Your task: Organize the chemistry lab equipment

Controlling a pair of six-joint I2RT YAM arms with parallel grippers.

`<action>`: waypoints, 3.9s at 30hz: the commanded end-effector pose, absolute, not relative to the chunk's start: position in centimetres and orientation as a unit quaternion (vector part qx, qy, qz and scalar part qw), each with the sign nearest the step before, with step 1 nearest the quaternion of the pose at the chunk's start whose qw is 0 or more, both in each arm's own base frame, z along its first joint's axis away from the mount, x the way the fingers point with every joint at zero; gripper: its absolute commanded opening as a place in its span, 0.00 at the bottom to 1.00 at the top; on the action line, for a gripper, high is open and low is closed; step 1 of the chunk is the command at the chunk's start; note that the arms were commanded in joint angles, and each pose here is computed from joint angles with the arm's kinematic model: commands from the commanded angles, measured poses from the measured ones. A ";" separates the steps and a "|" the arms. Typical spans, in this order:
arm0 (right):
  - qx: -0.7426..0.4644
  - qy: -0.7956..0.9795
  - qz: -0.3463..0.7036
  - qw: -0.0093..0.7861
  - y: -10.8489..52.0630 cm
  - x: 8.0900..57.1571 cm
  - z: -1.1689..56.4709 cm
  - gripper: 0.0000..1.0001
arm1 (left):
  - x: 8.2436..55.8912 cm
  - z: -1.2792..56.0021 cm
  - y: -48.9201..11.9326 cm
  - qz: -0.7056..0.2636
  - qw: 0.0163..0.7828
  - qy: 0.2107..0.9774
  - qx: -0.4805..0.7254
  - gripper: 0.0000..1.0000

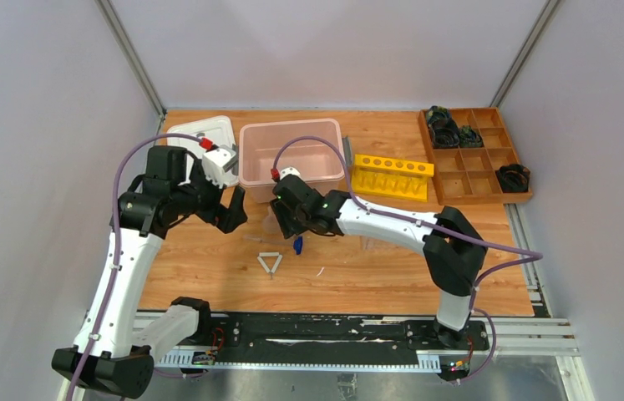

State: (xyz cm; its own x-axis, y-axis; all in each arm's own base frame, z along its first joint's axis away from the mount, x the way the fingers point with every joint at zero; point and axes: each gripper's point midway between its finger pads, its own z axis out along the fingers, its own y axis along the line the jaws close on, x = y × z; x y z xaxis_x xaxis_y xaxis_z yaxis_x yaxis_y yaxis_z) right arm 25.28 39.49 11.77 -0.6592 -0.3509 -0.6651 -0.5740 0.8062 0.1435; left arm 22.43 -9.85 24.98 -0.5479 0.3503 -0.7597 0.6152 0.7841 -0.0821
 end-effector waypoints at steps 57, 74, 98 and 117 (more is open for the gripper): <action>-0.135 0.881 0.067 0.448 32.7 48.3 23.0 0.00 | 22.6 24.9 -9.7 -0.171 0.380 0.859 0.297 0.97; -0.124 0.896 0.026 0.426 33.6 52.3 13.1 0.16 | 22.5 23.6 -9.3 -0.158 0.370 0.859 0.316 0.97; -0.246 0.823 0.157 0.488 36.8 33.0 26.4 0.78 | 22.7 24.7 -8.3 -0.139 0.384 0.865 0.293 1.00; -0.470 0.822 0.189 0.260 41.1 21.6 8.5 0.64 | 23.1 24.4 -7.0 -0.123 0.384 0.870 0.285 0.99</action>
